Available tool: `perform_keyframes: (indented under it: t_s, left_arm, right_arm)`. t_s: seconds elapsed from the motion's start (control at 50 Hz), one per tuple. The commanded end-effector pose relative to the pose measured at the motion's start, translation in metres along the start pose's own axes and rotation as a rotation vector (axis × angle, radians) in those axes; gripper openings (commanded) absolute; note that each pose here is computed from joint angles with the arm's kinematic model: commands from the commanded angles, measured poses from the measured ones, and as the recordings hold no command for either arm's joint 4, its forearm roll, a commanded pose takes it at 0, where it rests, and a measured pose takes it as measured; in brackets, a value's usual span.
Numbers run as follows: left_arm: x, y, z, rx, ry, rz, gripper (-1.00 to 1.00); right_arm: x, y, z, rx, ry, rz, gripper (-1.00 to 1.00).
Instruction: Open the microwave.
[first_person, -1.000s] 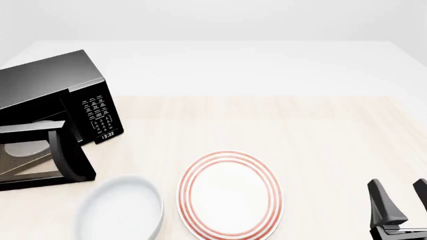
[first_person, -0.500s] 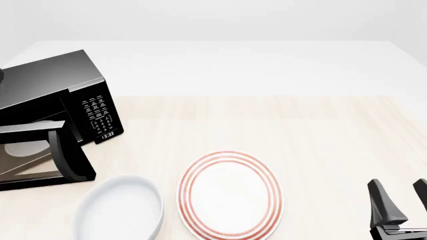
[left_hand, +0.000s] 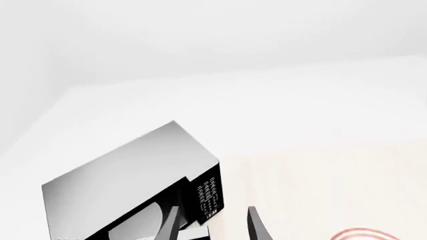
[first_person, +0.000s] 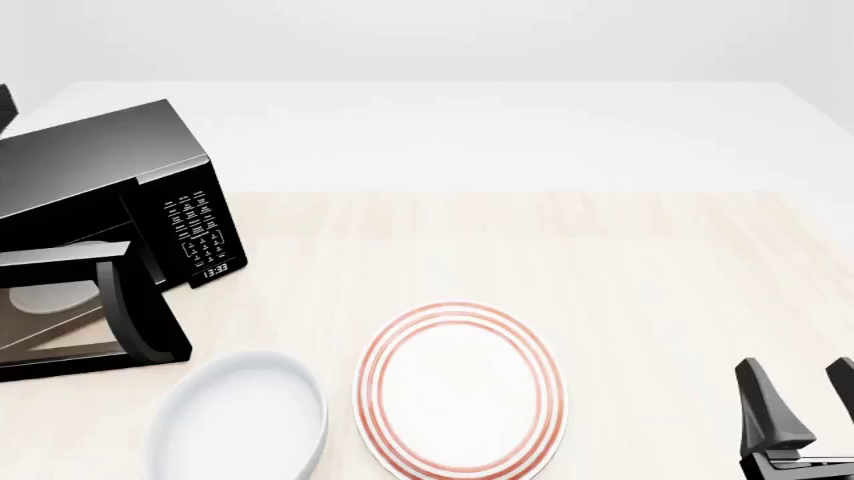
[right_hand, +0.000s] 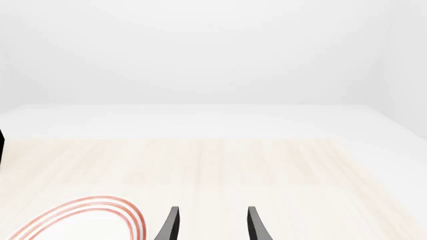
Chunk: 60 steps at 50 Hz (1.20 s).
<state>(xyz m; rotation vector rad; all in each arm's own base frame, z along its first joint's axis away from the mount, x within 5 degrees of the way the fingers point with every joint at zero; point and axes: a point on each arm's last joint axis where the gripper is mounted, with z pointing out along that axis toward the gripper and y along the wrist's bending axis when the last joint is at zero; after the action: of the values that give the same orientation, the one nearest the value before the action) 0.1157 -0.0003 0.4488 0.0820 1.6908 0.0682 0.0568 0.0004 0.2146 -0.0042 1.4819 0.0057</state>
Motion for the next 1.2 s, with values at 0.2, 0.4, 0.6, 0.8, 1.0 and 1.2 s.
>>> perform_keyframes:
  t_s: [0.2, 0.4, 0.6, 0.8, 1.0, 1.2]
  left_arm:
    - [-0.014, -0.002, 0.018, 0.034, 0.137, -0.001, 1.0]
    - [-0.017, -0.003, 0.034, 0.046, 0.194, -0.007, 1.0]
    - [-0.014, -0.005, 0.047, 0.055, 0.244, -0.012, 1.0]
    - [-0.009, 0.001, 0.058, 0.027, 0.272, 0.008, 1.0]
    - [-0.001, 0.005, 0.061, 0.003, 0.29, 0.009, 1.0]
    - [0.011, 0.004, 0.067, 0.004, 0.316, 0.004, 1.0]
  right_arm:
    - [0.0, 0.0, 0.0, 0.0, 0.0, 0.0, 1.0]
    - [0.0, 0.0, 0.0, 0.0, 0.0, 0.0, 1.0]
    - [0.0, 0.0, 0.0, 0.0, 0.0, 0.0, 1.0]
    - [0.0, 0.0, 0.0, 0.0, 0.0, 0.0, 1.0]
    - [0.0, 0.0, 0.0, 0.0, 0.0, 0.0, 1.0]
    - [0.0, 0.0, 0.0, 0.0, 0.0, 0.0, 1.0]
